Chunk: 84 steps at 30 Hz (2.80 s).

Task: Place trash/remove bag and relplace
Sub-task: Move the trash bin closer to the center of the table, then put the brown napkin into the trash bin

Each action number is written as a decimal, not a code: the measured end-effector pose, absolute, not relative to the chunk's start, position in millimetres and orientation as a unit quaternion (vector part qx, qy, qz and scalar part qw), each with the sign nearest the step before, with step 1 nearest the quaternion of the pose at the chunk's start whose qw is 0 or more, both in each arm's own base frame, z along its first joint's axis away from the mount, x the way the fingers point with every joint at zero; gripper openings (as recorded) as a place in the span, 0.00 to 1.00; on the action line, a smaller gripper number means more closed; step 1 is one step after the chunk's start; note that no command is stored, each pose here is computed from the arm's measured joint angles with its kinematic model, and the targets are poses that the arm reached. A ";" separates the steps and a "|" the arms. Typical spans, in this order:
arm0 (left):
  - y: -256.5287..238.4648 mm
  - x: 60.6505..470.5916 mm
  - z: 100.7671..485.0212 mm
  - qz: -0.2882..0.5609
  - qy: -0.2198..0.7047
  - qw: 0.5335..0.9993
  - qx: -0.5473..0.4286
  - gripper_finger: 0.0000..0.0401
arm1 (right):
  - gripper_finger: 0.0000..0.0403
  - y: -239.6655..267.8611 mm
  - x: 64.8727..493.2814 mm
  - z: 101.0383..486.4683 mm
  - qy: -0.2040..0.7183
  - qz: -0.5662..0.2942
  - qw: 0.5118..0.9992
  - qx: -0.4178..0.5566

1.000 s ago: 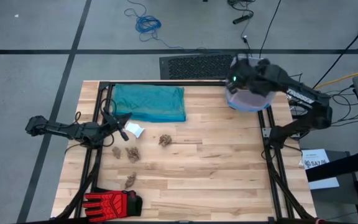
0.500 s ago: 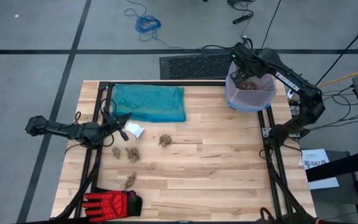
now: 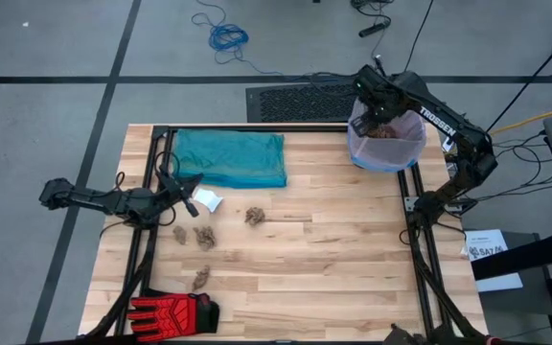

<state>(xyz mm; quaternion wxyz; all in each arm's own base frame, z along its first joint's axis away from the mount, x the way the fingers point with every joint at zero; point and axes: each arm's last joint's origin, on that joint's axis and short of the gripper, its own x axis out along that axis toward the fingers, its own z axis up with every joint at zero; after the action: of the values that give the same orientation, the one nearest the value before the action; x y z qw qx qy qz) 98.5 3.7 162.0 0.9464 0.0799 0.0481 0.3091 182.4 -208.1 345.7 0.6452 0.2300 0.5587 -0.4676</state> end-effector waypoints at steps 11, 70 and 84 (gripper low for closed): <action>3.7 98.5 162.0 0.309 0.048 0.946 0.080 0.00 | 0.03 -174.1 211.4 342.1 0.572 -0.315 0.697 0.296; -5.1 88.5 241.7 0.111 -0.230 0.967 -0.001 0.00 | 0.00 -28.2 217.3 465.9 0.365 -0.151 0.917 -0.062; -18.9 159.8 316.1 0.075 0.099 0.990 0.071 0.00 | 0.00 -17.9 257.6 425.5 0.329 -0.051 0.936 -0.117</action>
<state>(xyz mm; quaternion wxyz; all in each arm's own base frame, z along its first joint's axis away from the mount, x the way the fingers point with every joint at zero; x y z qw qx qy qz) 159.8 -18.9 316.1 0.9898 0.0705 0.0987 0.0746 257.6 -17.9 425.5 0.9358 -0.1169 0.3287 -0.0506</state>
